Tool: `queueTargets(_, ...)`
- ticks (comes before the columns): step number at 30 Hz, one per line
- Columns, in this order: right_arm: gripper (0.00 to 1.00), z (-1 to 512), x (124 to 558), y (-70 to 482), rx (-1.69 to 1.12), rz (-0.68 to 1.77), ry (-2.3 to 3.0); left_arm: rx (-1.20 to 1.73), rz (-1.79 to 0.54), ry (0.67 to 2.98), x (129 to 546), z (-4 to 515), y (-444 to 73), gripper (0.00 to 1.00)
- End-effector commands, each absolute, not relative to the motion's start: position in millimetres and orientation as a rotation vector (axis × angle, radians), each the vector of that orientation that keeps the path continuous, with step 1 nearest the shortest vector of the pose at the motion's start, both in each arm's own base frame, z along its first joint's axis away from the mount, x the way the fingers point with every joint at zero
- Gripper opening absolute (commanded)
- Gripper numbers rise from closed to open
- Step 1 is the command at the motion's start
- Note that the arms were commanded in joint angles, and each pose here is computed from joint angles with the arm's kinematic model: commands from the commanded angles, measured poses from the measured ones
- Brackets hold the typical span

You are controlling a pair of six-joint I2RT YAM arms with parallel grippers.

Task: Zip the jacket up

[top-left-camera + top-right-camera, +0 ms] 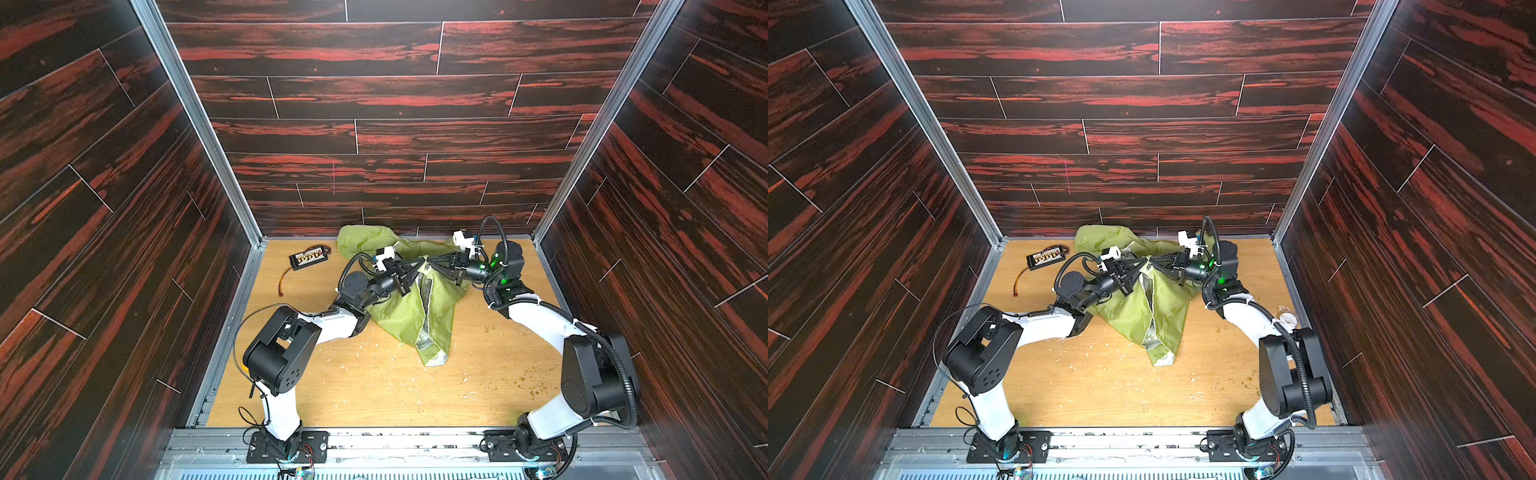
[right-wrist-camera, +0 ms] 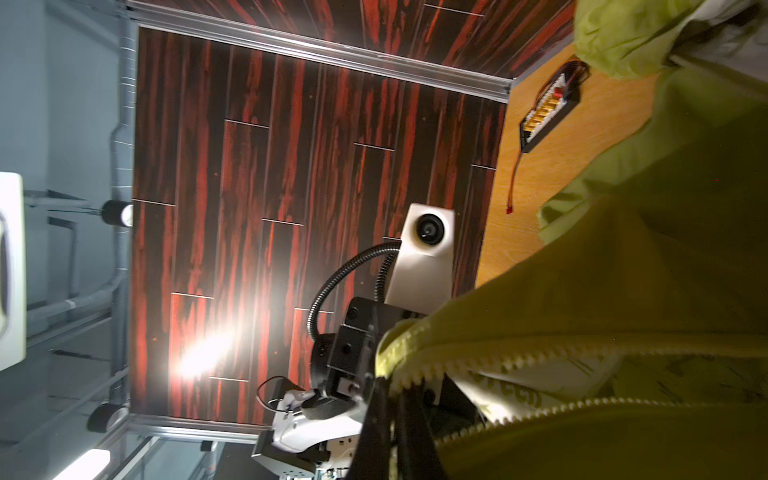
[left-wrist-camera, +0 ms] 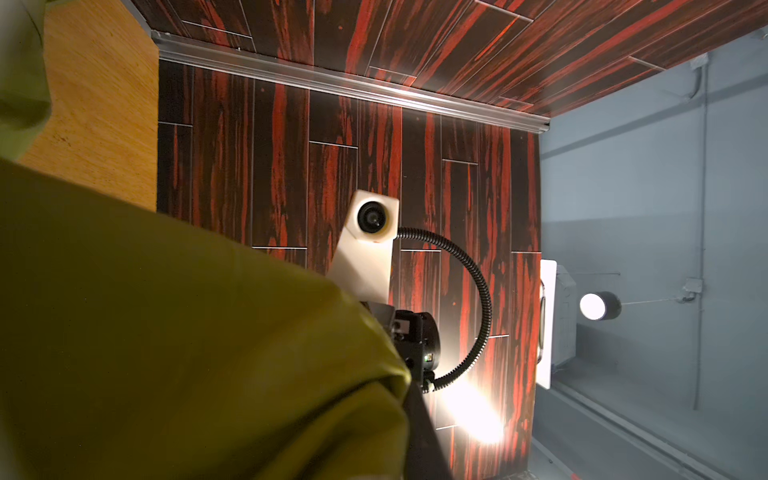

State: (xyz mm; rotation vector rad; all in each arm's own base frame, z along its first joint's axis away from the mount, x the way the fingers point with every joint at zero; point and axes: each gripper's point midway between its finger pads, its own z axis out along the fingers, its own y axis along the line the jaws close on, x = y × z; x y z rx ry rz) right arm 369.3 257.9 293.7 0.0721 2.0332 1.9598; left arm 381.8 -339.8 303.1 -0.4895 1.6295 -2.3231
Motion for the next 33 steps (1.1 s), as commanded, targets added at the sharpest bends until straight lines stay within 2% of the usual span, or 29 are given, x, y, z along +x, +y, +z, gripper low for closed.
queueTargets(1, 0.0, 293.1, 360.2, 258.0, 0.053, 1.943, 2.081, -0.418, -2.366, 1.487, 373.5, 335.8, -330.2, 0.25)
queueTargets(3, 0.0, 293.2, 360.9, 257.6, 0.059, 1.937, 2.083, -0.421, -2.359, 1.485, 371.8, 335.3, -329.6, 0.31)
queueTargets(7, 0.0, 294.2, 361.9, 257.6, 0.073, 1.925, 2.09, -0.424, -2.324, 1.517, 366.1, 326.2, -329.8, 0.36)
queueTargets(12, 0.0, 293.6, 363.5, 256.8, 0.096, 1.915, 2.1, -0.424, -2.242, 1.634, 356.4, 299.8, -339.0, 0.38)
queueTargets(19, 0.0, 290.8, 363.3, 259.8, 0.11, 1.915, 2.114, -0.368, -2.221, 1.69, 341.2, 301.5, -356.4, 0.39)
queueTargets(28, 0.0, 285.9, 365.3, 260.6, 0.133, 1.903, 2.124, -0.329, -2.257, 1.691, 332.5, 307.4, -370.3, 0.38)
queueTargets(31, 0.0, 286.3, 365.6, 260.5, 0.134, 1.903, 2.124, -0.347, -2.251, 1.699, 332.4, 301.6, -368.9, 0.33)
queueTargets(33, 0.0, 285.8, 365.7, 260.4, 0.135, 1.903, 2.125, -0.351, -2.253, 1.702, 331.7, 300.4, -369.0, 0.26)
